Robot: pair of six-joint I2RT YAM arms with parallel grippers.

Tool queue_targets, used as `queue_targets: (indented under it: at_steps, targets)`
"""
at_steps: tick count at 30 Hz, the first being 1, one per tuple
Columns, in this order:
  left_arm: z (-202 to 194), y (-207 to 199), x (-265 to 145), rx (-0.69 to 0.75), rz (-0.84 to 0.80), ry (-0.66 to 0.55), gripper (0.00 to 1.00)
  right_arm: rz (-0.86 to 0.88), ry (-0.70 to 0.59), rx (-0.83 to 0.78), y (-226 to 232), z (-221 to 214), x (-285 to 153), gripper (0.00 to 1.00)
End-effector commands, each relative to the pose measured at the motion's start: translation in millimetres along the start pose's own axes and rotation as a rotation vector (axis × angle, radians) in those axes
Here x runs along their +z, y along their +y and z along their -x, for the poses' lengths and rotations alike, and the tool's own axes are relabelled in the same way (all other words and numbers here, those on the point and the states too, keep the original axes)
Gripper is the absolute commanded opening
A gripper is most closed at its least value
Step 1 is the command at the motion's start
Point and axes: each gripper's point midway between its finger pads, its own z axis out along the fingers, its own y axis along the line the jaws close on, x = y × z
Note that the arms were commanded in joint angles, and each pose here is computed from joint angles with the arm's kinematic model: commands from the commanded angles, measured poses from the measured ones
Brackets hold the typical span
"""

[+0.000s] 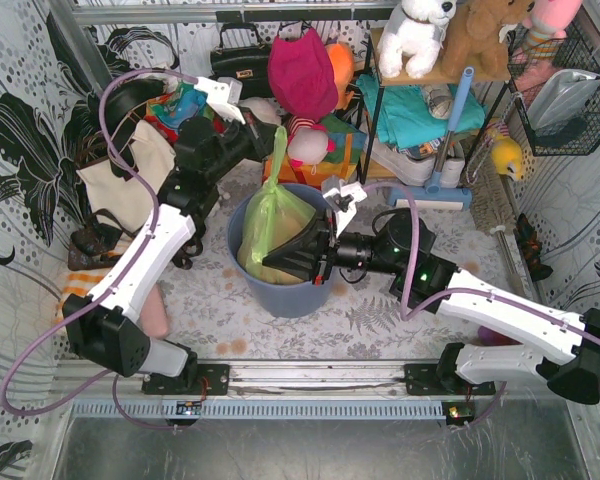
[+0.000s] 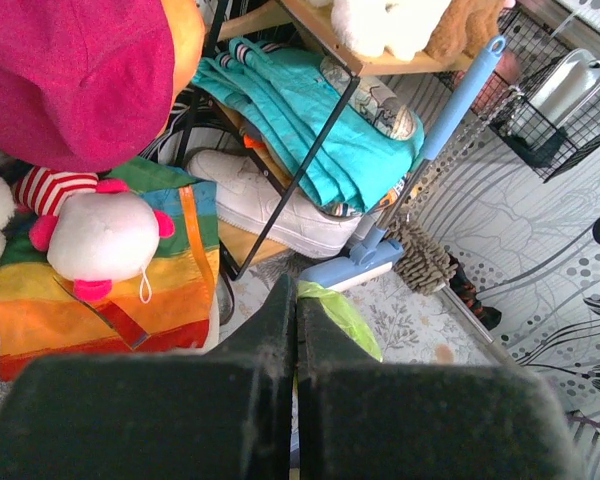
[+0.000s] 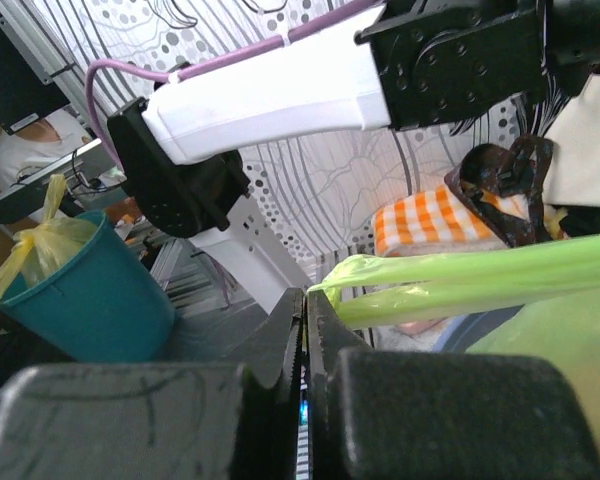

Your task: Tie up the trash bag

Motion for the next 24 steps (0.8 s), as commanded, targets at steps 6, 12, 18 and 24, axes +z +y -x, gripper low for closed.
queue_targets:
  at_steps: [6,12,18,24]
  targets:
    - [-43.8,60.1,19.9,0.012,0.149,0.036,0.00,0.178,0.148,0.177,25.7,-64.1,-12.6,0.00]
    - [-41.7,69.6,28.3,0.005,0.171,0.058,0.00,0.250,0.164,0.177,43.4,-50.1,-11.4,0.00]
    - [1.5,51.1,31.6,0.034,0.140,-0.015,0.00,0.327,0.129,0.122,71.5,-16.3,-18.7,0.00]
    - [-12.4,57.0,32.9,0.023,0.146,0.013,0.00,0.283,0.155,0.143,65.6,-29.4,-29.5,0.00]
